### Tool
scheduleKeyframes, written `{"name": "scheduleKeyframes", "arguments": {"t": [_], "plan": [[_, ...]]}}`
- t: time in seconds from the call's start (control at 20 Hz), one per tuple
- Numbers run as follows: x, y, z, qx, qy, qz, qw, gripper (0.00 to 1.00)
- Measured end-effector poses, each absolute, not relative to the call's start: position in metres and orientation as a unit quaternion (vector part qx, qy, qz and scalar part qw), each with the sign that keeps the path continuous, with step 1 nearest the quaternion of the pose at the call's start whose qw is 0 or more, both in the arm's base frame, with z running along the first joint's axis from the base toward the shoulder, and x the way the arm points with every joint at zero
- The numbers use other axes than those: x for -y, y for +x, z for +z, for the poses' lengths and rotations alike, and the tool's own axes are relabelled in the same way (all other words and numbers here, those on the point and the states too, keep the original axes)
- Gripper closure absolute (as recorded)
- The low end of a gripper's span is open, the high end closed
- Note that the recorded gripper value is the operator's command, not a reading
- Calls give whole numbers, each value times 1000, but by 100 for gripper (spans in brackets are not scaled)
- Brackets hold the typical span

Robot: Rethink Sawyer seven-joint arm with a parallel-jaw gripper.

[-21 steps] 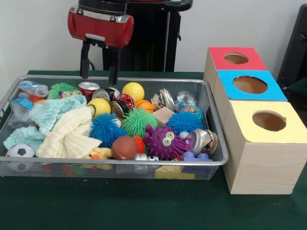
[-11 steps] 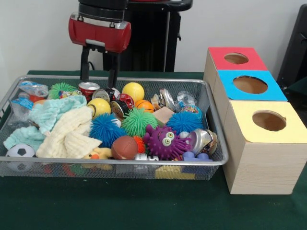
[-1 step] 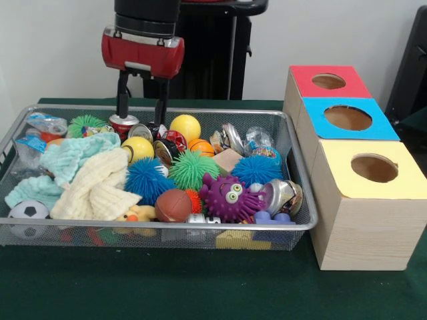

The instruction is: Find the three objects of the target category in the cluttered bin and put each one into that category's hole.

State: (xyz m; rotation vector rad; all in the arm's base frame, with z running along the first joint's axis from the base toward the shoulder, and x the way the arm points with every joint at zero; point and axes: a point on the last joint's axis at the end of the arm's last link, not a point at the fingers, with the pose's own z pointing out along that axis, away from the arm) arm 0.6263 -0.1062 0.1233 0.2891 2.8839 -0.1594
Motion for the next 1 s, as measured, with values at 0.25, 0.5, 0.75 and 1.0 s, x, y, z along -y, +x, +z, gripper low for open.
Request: {"name": "scheduleKeyframes", "arguments": {"t": [0.25, 0.5, 0.75, 1.0], "plan": [[116, 628, 123, -986, 107, -48, 122, 0], [129, 630, 124, -984, 118, -41, 126, 0], [131, 631, 124, -984, 119, -38, 127, 0], [128, 630, 123, -985, 106, -41, 128, 0]]}}
